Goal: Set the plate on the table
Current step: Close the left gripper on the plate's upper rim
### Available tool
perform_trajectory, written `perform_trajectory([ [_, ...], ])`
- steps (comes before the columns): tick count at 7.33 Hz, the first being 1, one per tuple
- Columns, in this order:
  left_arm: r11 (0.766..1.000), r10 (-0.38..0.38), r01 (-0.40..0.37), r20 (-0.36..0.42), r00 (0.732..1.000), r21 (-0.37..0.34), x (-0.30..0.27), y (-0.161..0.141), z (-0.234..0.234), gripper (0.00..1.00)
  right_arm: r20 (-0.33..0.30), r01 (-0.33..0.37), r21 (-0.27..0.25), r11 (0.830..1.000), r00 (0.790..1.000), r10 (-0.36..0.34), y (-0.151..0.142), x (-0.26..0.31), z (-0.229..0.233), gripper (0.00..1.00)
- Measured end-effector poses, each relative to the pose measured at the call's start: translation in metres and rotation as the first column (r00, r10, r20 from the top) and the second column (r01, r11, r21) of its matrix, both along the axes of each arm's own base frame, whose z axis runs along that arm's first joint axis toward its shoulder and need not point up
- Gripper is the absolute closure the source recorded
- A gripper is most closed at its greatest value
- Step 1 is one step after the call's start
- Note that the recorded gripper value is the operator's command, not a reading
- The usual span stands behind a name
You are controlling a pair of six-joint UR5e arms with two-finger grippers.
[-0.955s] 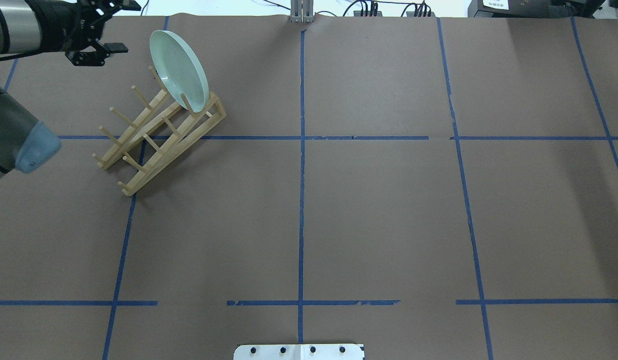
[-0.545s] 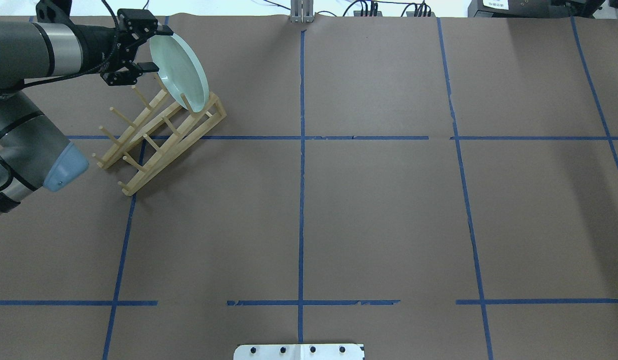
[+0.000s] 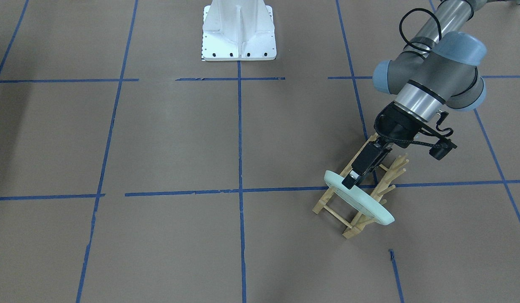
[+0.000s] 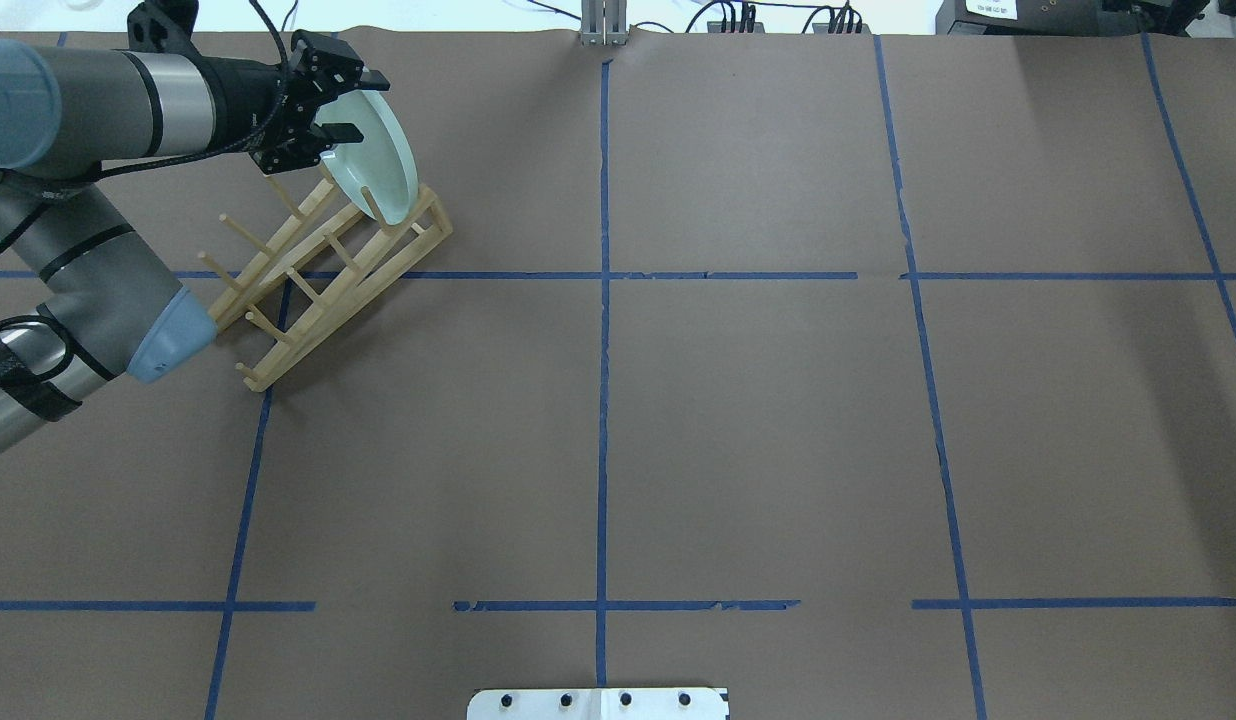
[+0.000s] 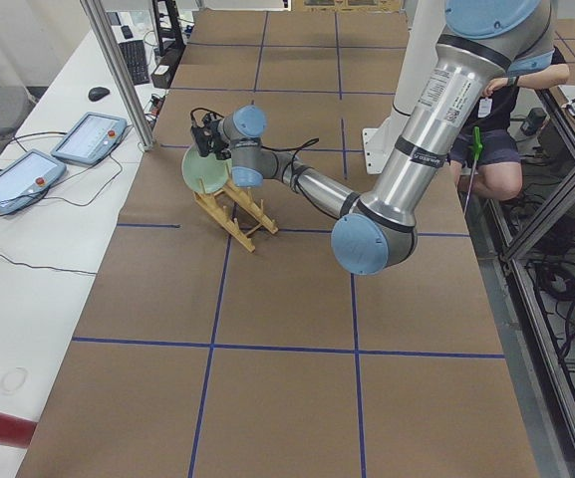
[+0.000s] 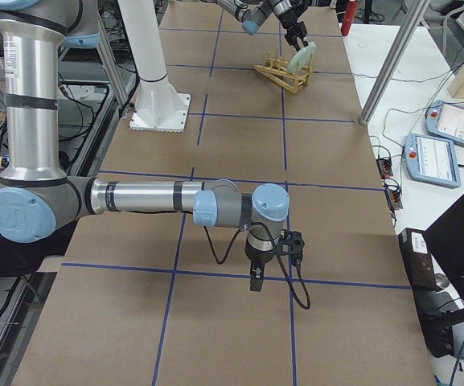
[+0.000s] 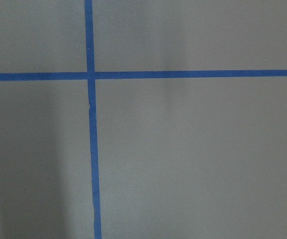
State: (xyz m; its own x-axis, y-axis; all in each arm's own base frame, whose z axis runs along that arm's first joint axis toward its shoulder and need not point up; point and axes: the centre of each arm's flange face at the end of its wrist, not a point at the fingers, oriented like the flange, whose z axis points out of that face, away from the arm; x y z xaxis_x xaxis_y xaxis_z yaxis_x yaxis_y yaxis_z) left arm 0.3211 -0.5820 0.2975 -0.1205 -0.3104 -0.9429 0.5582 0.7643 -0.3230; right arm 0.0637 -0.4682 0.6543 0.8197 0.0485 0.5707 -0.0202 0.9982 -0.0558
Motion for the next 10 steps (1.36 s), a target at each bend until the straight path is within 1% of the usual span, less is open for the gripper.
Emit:
perform_trajectory([
  [1,1.000,0.002,-0.003,0.017,1.000,0.017,0.001,-0.001,0.002,0.76,0.000,0.000,0.000,1.000,1.000,0.000,0.000,0.000,0.000,0.00],
  [3,0.999,0.003,-0.006,0.042,0.999,0.053,0.000,-0.002,0.002,0.95,0.000,0.001,0.000,1.000,1.000,-0.001,0.000,0.000,0.000,0.00],
  [4,0.998,0.003,-0.006,0.046,0.999,0.065,-0.001,-0.002,0.002,1.00,0.000,0.000,0.000,1.000,1.000,0.000,0.000,0.000,0.000,0.00],
  [6,0.997,-0.003,-0.001,0.046,0.999,0.075,-0.008,-0.003,0.000,1.00,0.000,0.000,0.000,1.000,1.000,0.000,0.000,0.000,0.000,0.00],
  [9,0.993,-0.030,0.029,0.010,0.999,0.115,-0.035,0.001,-0.017,1.00,0.000,0.000,0.000,1.000,1.000,0.000,0.000,0.000,0.000,0.00],
  [10,0.991,-0.035,0.037,-0.014,0.999,0.131,-0.042,0.006,-0.019,1.00,0.000,0.001,0.001,1.000,1.000,-0.001,0.000,0.000,0.000,0.00],
])
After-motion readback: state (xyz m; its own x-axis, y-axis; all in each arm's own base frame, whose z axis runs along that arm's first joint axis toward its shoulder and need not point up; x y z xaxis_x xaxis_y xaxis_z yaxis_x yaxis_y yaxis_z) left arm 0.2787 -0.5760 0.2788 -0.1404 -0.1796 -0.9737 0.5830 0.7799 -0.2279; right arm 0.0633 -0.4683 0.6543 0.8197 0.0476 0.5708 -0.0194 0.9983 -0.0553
